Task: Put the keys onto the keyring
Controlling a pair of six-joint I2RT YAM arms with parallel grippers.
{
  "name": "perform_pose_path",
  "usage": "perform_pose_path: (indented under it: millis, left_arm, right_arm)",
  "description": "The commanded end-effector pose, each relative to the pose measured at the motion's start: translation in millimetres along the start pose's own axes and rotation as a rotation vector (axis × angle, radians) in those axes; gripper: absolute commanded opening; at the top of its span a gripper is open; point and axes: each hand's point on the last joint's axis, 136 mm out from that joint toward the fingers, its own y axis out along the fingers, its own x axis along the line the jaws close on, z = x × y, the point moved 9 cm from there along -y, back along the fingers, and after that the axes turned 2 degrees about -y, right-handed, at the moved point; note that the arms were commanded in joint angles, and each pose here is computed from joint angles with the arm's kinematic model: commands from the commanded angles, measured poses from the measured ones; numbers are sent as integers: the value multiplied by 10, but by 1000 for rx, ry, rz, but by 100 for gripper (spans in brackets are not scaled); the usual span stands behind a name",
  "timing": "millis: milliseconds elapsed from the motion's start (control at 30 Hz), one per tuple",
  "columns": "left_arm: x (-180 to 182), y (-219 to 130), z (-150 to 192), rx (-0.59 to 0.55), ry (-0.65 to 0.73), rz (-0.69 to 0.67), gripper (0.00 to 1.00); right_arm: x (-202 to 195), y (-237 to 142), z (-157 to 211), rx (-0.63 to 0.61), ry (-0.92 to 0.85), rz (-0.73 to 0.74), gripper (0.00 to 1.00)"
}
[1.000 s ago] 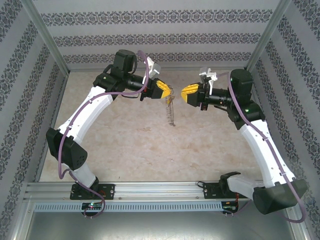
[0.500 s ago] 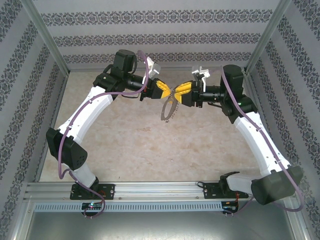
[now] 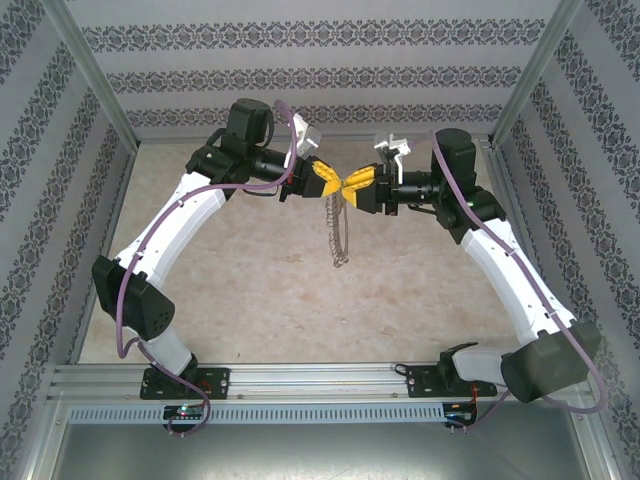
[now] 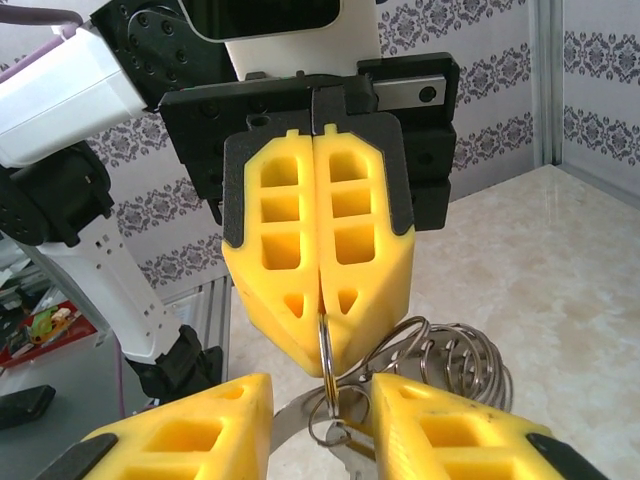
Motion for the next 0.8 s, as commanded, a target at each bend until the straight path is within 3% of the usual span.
perform_pose_path:
  millis: [0,300,467,633,733,767]
  left_arm:
    - [-138,-9,-164,-26,72,42,0]
    - [-138,-2,-155,-24,71,47,0]
    - [-148,7,-159,-23,72,49,0]
    - [-150,12,-173,-25,75,45,0]
    - [-137,6,-193,-22,73,23,1]
    - [-129,4,-192,-19,72,10,5]
  right_arm:
    - [74,7,-142,-24,-66,-24,30]
    - [76,5,-173,-30,-75,-13,27]
    - [68,11,-177,-29,-71,-15,19]
    - [66,18,-145,-18,-59,-20,2]
    - [63,15,-115,3,-48,-1,0]
    - [60,9,-111,9,-44,11,0]
